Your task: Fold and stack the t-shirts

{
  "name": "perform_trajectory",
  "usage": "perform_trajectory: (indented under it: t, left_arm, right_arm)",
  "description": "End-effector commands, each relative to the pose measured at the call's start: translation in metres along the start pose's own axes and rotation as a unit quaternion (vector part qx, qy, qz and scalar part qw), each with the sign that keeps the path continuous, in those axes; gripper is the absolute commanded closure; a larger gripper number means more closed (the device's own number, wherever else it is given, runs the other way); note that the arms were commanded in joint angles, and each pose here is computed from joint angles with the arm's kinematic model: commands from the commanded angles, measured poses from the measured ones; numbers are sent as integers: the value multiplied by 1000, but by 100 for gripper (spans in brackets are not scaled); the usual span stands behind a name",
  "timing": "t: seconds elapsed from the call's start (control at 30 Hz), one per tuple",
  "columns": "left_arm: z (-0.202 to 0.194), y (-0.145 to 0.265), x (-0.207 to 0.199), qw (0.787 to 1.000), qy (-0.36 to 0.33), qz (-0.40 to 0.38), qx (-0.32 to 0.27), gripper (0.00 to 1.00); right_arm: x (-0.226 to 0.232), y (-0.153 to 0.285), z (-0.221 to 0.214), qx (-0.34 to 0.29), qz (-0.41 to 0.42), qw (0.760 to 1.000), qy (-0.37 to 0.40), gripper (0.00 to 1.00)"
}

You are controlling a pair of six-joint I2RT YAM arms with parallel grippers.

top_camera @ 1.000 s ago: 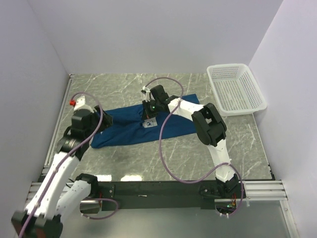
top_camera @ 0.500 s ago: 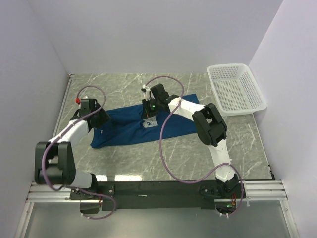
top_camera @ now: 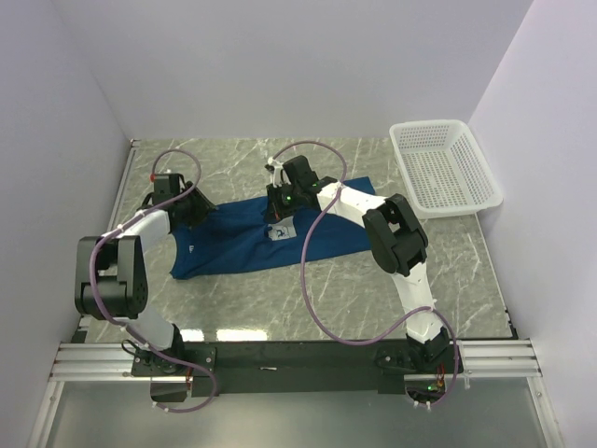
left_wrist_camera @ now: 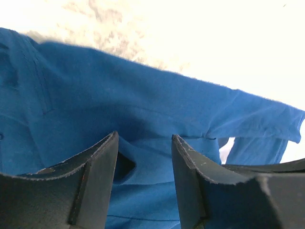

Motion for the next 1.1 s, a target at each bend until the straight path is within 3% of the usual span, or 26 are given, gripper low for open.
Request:
perform_trajectory:
  t: [0.0, 0.13, 0.27, 0.37, 0.4, 0.5, 1.07]
  left_arm:
    - [5, -2, -9, 1000, 1, -30, 8, 46]
    - [2, -5, -8, 999, 1, -29, 24, 49]
    - [4, -7, -11, 999, 4, -43, 31, 60]
    - [4, -9, -13, 998, 4, -50, 39, 77]
    - [5, -10, -13, 998, 3, -52, 40, 88]
    - [8, -8, -19, 997, -9, -71, 40, 99]
    - [13, -4, -25, 977, -130, -167, 25, 99]
  right_arm:
    - [9, 10, 24, -38, 13, 999, 15, 98]
    - [8, 9, 25, -39, 13, 999, 13, 98]
    - [8, 9, 26, -40, 13, 999, 13, 98]
    - [9, 10, 27, -41, 12, 999, 14, 98]
    - [9, 10, 26, -40, 13, 999, 15, 98]
    - [9, 9, 26, -40, 14, 999, 13, 98]
    - [9, 22, 32, -88, 14, 996, 32, 98]
Point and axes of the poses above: each gripper's point midway between its finger pads, its own y axis back along the fingers, its own x axis along the line the jaws close on, z = x × y, the point moved 9 cm from there along y, back along the fingers
